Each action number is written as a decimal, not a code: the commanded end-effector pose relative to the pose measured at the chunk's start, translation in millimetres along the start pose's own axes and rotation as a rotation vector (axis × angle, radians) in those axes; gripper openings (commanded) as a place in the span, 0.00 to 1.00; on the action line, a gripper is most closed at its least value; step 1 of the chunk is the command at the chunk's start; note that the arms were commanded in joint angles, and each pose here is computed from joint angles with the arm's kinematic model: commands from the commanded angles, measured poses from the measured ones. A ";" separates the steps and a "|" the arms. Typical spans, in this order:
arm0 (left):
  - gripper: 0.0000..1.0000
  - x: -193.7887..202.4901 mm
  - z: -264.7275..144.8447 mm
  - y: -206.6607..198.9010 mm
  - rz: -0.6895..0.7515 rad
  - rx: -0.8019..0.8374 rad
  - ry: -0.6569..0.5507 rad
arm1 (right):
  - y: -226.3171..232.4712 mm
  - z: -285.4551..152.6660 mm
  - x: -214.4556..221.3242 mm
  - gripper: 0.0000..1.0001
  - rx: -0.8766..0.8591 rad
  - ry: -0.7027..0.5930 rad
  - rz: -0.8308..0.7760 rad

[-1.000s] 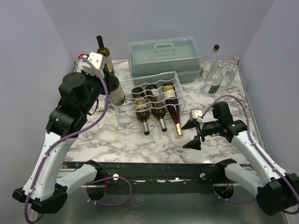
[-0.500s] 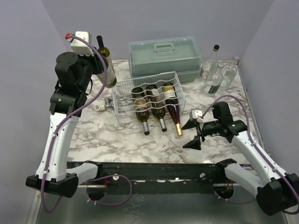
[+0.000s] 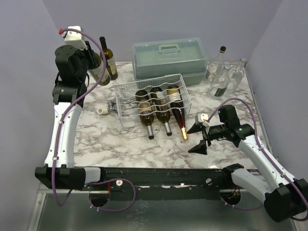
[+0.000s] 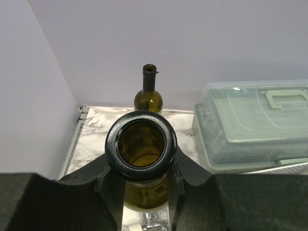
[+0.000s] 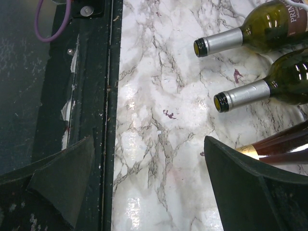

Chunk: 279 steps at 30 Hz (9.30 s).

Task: Take the wine bottle off the wine rack
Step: Place the wine bottle at the corner of the board, then pick up the wine bottle from the wine rack.

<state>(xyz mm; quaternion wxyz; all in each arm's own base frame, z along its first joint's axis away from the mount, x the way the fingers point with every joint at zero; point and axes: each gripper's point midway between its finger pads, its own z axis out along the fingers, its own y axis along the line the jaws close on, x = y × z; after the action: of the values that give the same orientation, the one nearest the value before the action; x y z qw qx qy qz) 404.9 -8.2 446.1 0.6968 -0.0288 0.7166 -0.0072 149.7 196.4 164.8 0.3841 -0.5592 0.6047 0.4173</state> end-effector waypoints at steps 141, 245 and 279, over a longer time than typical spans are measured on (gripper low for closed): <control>0.99 149.4 19.2 67.4 -0.523 -0.226 0.175 | -24.9 -7.6 12.5 0.99 0.104 0.057 0.022; 0.57 425.6 -129.2 -207.7 -0.150 -0.141 0.661 | -35.7 -10.5 21.2 0.99 0.167 0.096 0.023; 0.38 443.2 -123.1 -206.0 -0.135 -0.120 0.718 | -35.6 -11.1 21.2 0.99 0.171 0.098 0.014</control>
<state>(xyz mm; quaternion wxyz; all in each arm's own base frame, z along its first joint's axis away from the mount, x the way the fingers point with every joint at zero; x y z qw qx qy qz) 277.4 -239.7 27.3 0.4059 -0.1179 0.9059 -0.0237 181.7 179.8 148.1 0.3910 -0.5388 0.6593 0.3494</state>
